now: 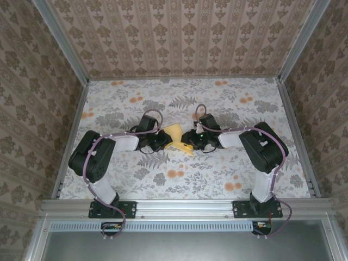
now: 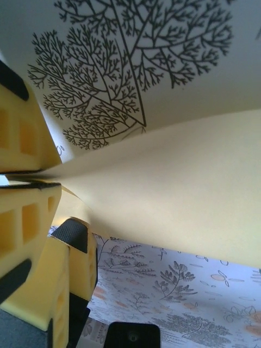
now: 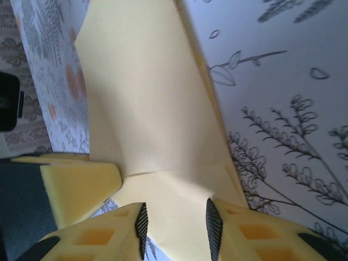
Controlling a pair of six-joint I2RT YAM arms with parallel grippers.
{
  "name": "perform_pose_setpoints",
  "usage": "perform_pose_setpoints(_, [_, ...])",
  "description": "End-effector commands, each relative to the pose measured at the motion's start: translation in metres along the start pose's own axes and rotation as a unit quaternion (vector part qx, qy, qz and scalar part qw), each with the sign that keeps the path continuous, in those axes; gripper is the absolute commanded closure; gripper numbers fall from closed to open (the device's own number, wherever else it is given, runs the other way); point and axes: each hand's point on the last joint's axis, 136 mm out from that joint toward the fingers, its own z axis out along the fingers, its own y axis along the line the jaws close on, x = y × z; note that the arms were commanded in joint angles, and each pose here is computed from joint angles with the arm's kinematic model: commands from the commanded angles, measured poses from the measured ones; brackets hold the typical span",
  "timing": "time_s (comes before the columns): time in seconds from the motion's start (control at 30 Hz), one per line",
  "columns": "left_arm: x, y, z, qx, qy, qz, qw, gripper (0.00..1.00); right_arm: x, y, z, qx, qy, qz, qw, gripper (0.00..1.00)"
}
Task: Fold a paper plane with a square sheet of paper (pick it up from the middle)
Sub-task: Fold the wing for the fifth time at the center of the table.
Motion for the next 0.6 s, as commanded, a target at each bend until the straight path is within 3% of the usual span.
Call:
perform_pose_setpoints(0.0, [-0.001,-0.009,0.001,0.015,0.002,0.006,1.0,0.92,0.004,-0.015,-0.002,0.022,0.004,-0.043,0.999,0.59])
perform_pose_setpoints(0.17, [-0.001,-0.011,-0.002,0.015,0.001,0.006,1.0,1.0,-0.001,-0.001,-0.016,0.024,-0.018,-0.147,0.989,0.55])
perform_pose_setpoints(0.33, [-0.001,-0.018,-0.007,0.014,0.0,0.008,1.0,1.0,0.005,-0.002,-0.027,0.06,-0.051,-0.283,0.956,0.52])
perform_pose_setpoints(0.57, [-0.001,-0.028,-0.013,0.013,0.001,0.007,1.0,1.0,0.008,0.003,-0.042,0.103,-0.103,-0.389,0.909,0.5])
